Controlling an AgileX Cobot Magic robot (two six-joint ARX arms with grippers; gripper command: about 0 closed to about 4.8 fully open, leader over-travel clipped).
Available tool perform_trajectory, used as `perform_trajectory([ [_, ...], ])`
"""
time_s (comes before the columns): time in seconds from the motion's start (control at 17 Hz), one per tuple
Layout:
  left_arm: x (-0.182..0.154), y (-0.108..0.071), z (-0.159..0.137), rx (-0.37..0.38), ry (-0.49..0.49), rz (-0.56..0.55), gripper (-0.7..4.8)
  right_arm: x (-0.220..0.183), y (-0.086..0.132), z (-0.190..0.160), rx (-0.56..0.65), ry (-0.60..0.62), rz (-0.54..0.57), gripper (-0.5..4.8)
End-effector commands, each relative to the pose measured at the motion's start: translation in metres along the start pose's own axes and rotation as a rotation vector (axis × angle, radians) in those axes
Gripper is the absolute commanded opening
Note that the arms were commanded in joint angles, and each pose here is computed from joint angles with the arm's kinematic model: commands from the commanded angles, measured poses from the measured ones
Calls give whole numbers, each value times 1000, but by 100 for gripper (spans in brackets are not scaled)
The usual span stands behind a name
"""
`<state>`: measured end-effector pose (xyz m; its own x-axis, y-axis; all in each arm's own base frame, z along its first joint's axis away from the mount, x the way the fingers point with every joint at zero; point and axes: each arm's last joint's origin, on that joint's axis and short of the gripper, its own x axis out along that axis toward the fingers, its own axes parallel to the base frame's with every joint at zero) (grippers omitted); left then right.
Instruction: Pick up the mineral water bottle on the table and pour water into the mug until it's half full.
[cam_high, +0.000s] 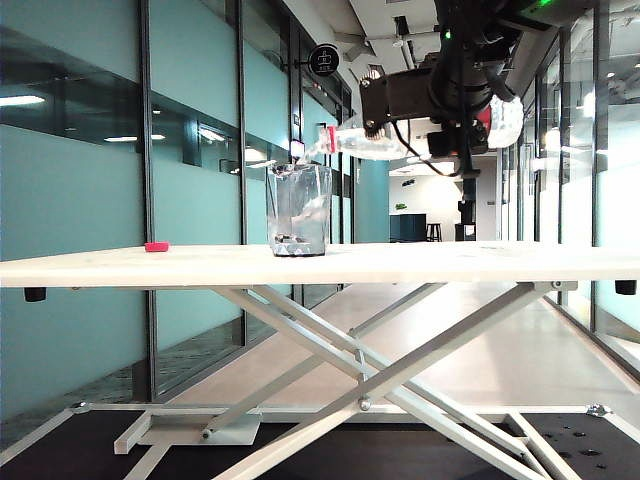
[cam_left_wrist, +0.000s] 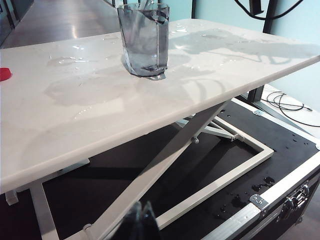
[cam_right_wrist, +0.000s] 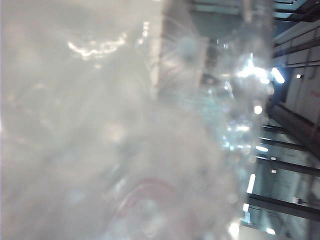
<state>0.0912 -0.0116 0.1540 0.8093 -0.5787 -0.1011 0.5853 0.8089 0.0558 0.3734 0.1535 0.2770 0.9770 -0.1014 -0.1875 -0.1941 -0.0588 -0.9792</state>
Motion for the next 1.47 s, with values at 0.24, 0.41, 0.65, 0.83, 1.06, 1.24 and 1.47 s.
perform_trajectory([
  [0.24, 0, 0, 0, 2, 5, -1, -5, -4, 4, 3, 509, -154, 145, 230],
  [0.41, 0, 0, 0, 1, 5, -1, -5, 2, 3, -5, 964, -268, 248, 230],
  [0.65, 0, 0, 0, 1, 4, -4, -5, 14, 21, -39, 1358, -475, 276, 233],
  [0.83, 0, 0, 0, 1, 4, -4, -5, 19, 51, -54, 1429, -629, 268, 233],
  [1.06, 0, 0, 0, -1, 3, -12, -5, 26, 93, -58, 1473, -695, 284, 233],
  [1.24, 0, 0, 0, -2, 3, -12, -5, 23, 104, -59, 1476, -677, 298, 360],
  [1.47, 0, 0, 0, -2, 3, -12, -5, 9, 102, -65, 1500, -714, 256, 479],
])
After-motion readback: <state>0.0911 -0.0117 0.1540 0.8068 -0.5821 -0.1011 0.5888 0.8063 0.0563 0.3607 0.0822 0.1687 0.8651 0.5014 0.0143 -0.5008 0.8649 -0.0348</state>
